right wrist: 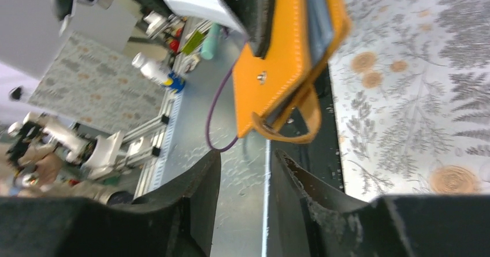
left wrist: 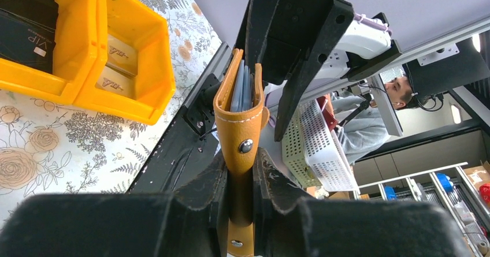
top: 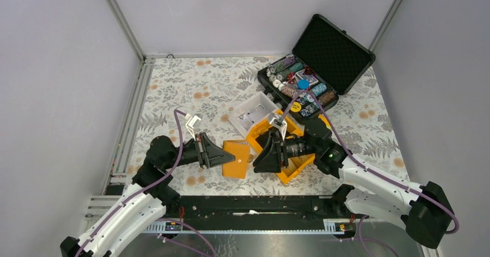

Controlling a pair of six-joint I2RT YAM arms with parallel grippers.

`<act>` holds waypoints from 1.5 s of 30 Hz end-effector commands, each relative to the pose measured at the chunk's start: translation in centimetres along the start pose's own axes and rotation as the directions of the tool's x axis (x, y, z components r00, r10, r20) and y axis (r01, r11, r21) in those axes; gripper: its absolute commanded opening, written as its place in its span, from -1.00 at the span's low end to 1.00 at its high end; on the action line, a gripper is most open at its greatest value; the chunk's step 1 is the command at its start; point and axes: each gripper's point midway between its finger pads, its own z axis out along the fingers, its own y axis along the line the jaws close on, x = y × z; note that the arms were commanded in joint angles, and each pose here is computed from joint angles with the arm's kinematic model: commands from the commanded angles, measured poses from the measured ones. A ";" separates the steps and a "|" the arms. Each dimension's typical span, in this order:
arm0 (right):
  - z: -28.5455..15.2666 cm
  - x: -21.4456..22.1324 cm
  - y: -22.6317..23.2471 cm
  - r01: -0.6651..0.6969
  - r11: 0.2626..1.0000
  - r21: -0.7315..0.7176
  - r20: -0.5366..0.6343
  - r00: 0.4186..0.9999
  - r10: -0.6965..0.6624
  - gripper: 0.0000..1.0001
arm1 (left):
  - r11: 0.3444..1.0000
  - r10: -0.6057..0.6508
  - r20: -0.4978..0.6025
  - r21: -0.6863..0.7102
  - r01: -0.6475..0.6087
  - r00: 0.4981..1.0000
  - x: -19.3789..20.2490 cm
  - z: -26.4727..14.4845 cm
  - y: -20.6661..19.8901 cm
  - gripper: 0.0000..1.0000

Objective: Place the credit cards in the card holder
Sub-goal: Close the card holder at the center of the board.

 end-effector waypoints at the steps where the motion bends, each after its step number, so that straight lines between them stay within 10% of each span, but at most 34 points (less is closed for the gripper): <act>1: -0.7 -2.6 -1.7 0.049 0.987 0.155 0.174 0.982 -0.077 -0.01 | 0.995 0.100 0.071 0.019 -0.102 0.992 -1.6 -0.3 -1.3 -1.00; 12: -4.1 -5.2 -7.8 -0.372 0.839 0.397 0.602 0.795 0.068 0.25 | 0.880 0.338 0.225 -0.420 -0.221 0.914 -4.6 -4.4 4.8 -1.00; 45: 8.8 -5.3 -13.6 -0.469 0.655 0.593 0.491 0.855 0.168 -0.38 | 0.797 0.338 0.243 -0.588 -0.139 0.909 -5.5 -6.3 7.5 -1.00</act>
